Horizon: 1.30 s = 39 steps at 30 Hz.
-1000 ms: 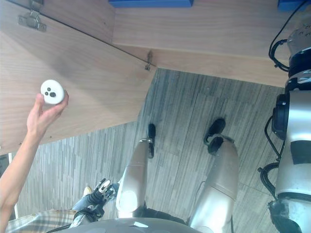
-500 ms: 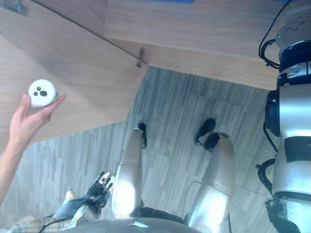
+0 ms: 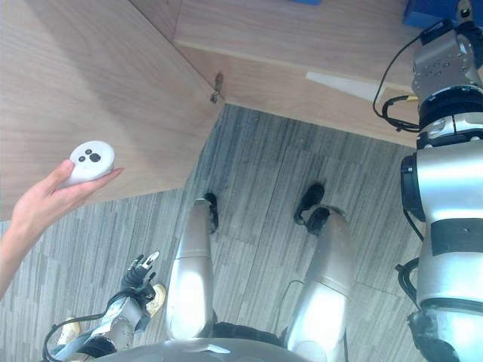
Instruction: Put the empty folder in the office cabinet
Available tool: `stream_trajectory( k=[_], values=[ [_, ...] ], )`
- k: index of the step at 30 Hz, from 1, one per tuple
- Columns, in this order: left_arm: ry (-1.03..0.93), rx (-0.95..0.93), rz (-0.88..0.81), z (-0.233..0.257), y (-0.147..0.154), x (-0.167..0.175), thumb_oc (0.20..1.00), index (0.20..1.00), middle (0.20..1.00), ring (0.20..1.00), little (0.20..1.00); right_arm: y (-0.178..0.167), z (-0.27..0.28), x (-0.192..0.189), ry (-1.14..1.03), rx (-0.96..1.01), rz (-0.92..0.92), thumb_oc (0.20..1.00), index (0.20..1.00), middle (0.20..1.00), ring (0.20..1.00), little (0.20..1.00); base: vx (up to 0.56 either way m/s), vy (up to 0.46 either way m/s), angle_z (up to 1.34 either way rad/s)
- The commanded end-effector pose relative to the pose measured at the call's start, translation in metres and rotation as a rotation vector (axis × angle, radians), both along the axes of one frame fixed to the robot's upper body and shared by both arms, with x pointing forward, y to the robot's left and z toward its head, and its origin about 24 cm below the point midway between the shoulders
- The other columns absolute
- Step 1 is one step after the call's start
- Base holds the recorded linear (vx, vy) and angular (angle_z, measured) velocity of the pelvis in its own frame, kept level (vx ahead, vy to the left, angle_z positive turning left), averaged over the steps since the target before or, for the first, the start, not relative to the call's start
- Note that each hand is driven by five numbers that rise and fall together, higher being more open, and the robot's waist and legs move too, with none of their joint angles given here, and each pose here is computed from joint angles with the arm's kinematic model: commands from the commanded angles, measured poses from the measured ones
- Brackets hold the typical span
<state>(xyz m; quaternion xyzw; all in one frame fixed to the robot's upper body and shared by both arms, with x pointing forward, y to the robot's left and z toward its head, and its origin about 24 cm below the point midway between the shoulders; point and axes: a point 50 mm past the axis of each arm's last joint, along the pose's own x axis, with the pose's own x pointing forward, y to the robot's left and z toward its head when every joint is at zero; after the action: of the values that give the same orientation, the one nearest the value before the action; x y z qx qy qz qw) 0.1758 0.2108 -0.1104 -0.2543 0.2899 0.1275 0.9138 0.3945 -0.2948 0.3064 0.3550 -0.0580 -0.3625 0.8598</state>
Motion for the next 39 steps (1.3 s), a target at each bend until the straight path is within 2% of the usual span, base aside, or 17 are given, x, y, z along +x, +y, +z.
stream_trajectory(
  k=[1,6,13,19,25,33,39],
  values=[
    [0.084,0.078,0.032,-0.006,0.019,-0.011,1.0,1.0,1.0,1.0,1.0,-0.02,-0.033,-0.006,0.118,-0.05,-0.09,1.0,1.0,1.0,1.0,1.0,-0.05,0.059,-0.22],
    [0.066,0.076,0.011,-0.005,0.012,-0.003,1.0,1.0,1.0,1.0,1.0,-0.016,-0.036,-0.005,0.196,-0.213,-0.143,1.0,1.0,1.0,1.0,1.0,-0.08,0.084,-0.16],
    [0.017,0.079,-0.039,0.001,-0.004,0.011,1.0,1.0,1.0,1.0,1.0,-0.001,-0.035,0.0,0.158,-0.43,-0.151,1.0,1.0,1.0,1.0,1.0,-0.13,0.161,-0.13],
    [-0.04,0.075,-0.09,0.013,-0.028,0.038,1.0,1.0,1.0,1.0,1.0,0.029,-0.044,0.011,0.106,-0.6,-0.004,1.0,1.0,1.0,1.0,1.0,-0.15,0.234,-0.17],
    [-0.057,0.058,-0.121,0.021,-0.04,0.054,1.0,1.0,1.0,1.0,1.0,0.036,-0.072,0.013,0.151,-0.676,0.126,1.0,1.0,1.0,1.0,1.0,-0.18,0.263,-0.1],
    [-0.073,0.092,-0.123,0.029,-0.036,0.069,1.0,1.0,1.0,1.0,1.0,0.052,-0.116,0.01,0.184,-0.875,0.321,1.0,1.0,1.0,1.0,1.0,-0.15,0.181,-0.02],
    [-0.055,0.119,-0.137,0.029,-0.04,0.072,1.0,1.0,1.0,1.0,1.0,0.062,-0.154,-0.003,0.193,-0.909,0.386,1.0,1.0,1.0,1.0,1.0,-0.08,0.09,0.01]
  ],
)
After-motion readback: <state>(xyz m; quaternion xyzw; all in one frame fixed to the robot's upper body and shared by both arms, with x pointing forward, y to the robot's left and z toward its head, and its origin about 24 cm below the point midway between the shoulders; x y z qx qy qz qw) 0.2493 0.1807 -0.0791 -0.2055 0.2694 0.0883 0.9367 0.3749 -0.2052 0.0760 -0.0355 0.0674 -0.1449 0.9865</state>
